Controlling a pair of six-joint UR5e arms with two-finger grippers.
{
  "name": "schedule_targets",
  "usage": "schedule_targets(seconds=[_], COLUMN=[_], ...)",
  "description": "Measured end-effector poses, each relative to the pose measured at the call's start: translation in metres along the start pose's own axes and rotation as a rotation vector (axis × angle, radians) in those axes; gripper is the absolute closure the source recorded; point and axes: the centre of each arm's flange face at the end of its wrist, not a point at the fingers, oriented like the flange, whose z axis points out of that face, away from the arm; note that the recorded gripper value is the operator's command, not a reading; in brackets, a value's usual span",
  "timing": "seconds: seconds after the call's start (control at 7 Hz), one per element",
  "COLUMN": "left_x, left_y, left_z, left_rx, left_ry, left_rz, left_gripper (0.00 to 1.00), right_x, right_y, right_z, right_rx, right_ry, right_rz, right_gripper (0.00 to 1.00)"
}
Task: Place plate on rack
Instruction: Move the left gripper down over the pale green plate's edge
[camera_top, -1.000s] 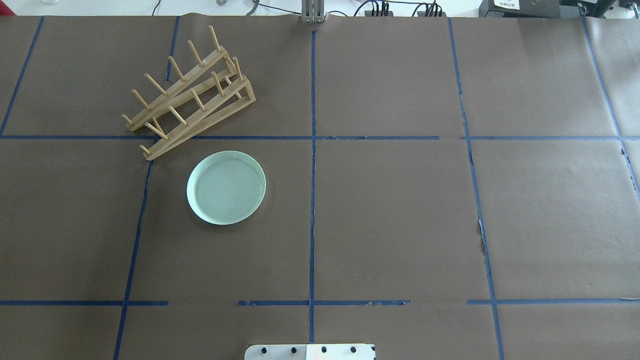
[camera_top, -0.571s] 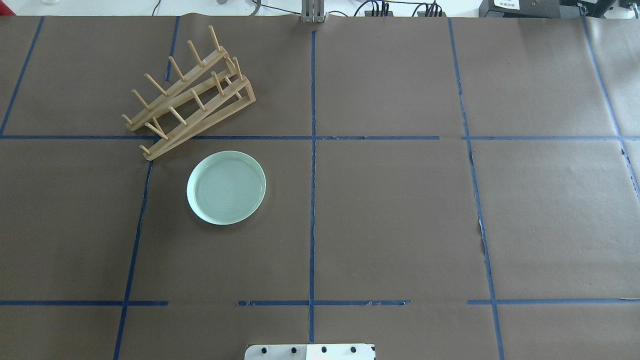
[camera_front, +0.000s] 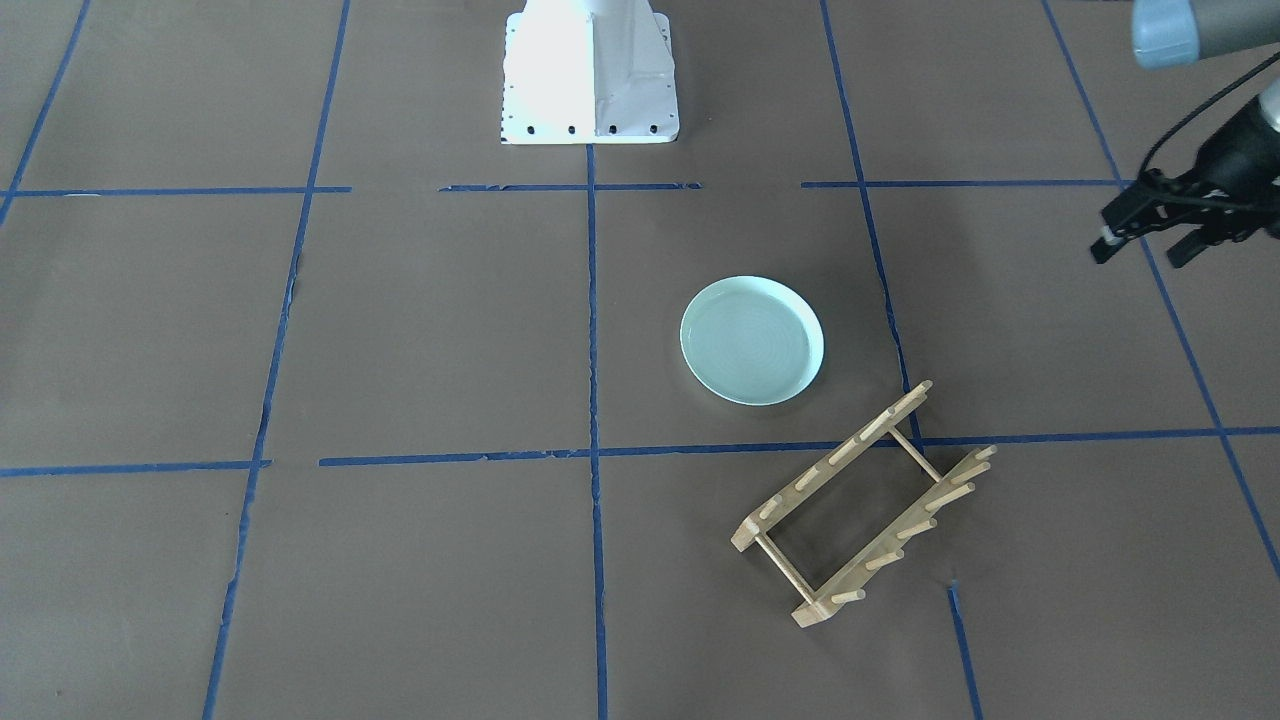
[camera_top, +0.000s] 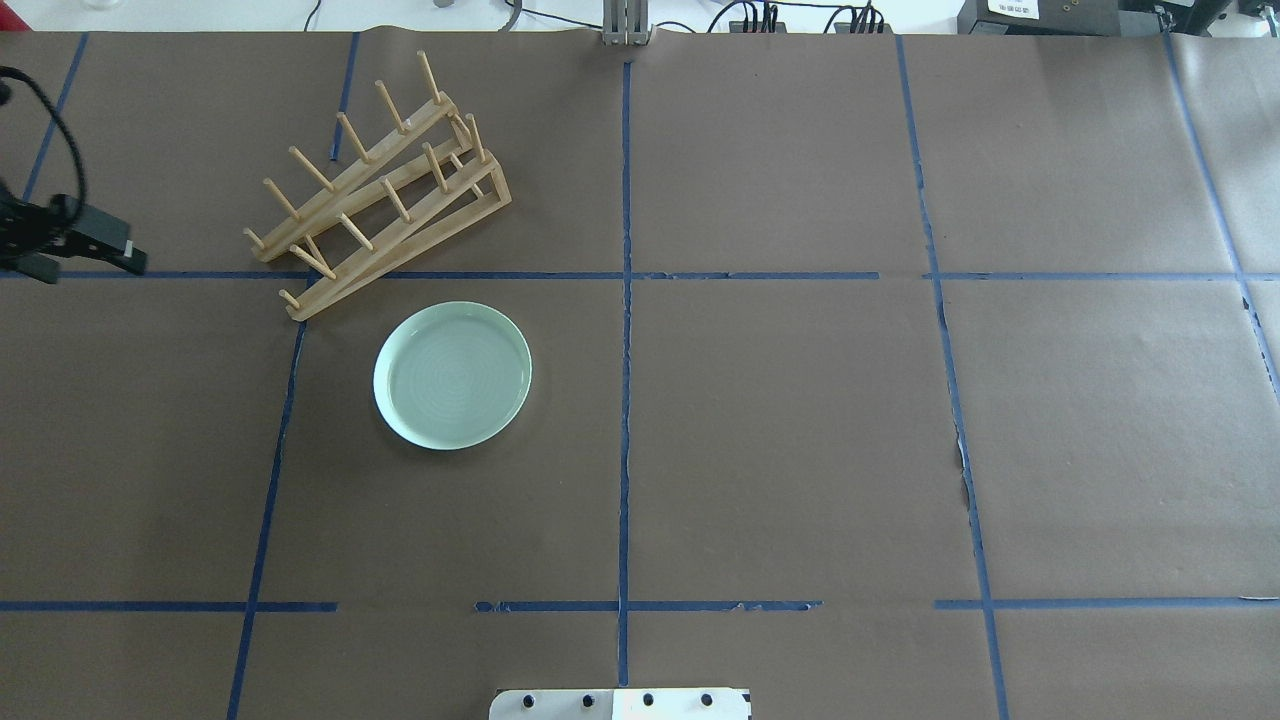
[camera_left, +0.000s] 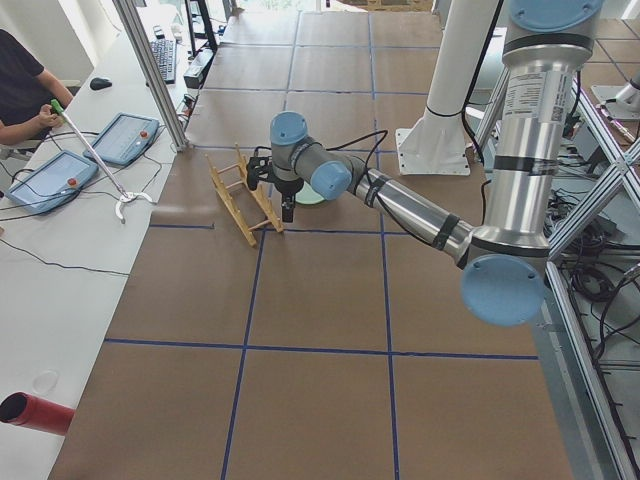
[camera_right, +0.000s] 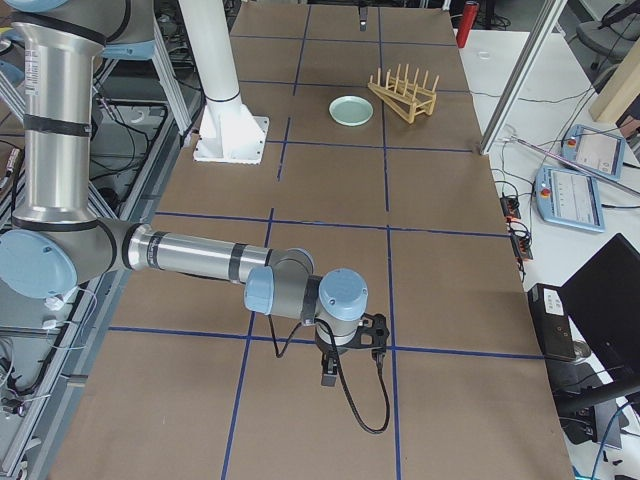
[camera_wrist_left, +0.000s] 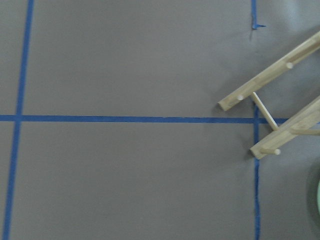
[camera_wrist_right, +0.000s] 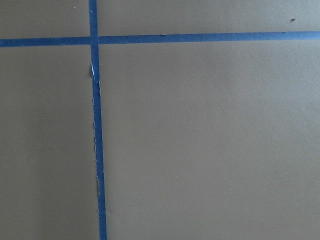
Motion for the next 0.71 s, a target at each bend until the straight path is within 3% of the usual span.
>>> schedule_targets(seconds=[0.29,0.43,0.71], left_x=[0.133,0.184,0.245], left_y=[0.006,0.022,0.037], left_z=[0.077,0.113,0.155], left_rx=[-0.103,-0.148,-0.167], left_ry=[-0.072,-0.120,-0.135], left_rz=[-0.155,-0.165,-0.124], left_gripper=[0.00,0.00,0.03], right_x=[0.000,0.000,0.000], right_y=[0.000,0.000,0.000], right_z=[0.000,0.000,0.000], right_rx=[0.000,0.000,0.000], right_ry=[0.000,0.000,0.000], right_rz=[0.000,0.000,0.000], right_gripper=[0.00,0.00,0.00])
